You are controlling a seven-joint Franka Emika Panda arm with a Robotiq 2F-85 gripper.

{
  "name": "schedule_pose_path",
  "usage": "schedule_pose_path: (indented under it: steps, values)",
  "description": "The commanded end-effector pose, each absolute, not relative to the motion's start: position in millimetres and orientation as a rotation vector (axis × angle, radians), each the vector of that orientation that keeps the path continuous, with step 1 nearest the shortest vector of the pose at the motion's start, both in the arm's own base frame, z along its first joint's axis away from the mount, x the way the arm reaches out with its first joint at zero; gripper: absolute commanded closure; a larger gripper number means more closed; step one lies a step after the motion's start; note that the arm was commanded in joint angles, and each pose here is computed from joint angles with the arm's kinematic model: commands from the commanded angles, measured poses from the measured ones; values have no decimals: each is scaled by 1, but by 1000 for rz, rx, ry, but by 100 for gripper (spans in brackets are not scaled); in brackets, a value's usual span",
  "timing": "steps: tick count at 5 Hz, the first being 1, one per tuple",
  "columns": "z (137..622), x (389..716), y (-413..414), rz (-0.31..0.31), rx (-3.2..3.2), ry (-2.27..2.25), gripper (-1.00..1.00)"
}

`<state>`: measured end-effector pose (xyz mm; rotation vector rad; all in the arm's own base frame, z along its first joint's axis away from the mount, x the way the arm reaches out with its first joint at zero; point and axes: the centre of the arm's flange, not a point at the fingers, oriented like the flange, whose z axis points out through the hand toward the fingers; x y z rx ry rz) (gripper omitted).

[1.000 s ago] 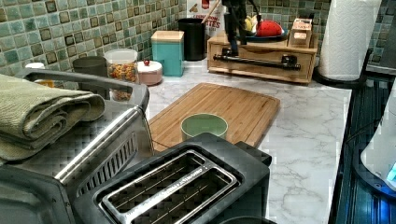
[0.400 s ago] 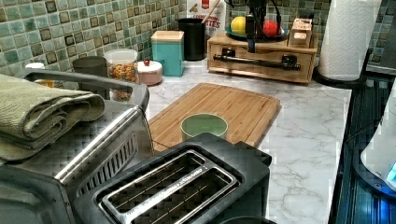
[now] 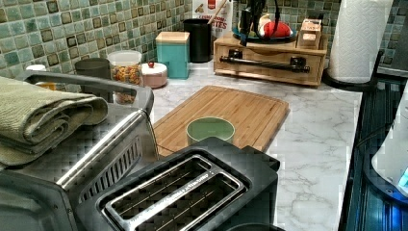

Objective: Open the drawer.

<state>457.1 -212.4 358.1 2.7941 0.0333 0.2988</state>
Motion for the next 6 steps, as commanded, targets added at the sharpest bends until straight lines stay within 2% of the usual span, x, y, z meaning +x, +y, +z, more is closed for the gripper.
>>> schedule_pose_path:
  steps: [1,3,4,5,6]
  values:
    - [303,461,-236,83,2809,52,-100]
    - [276,460,-256,59,2755,-25,-100]
    - [271,460,-268,7,2776,-31,-100]
    - [256,456,-258,97,2831,-34,-100]
    - [252,460,-247,150,2877,31,-100]
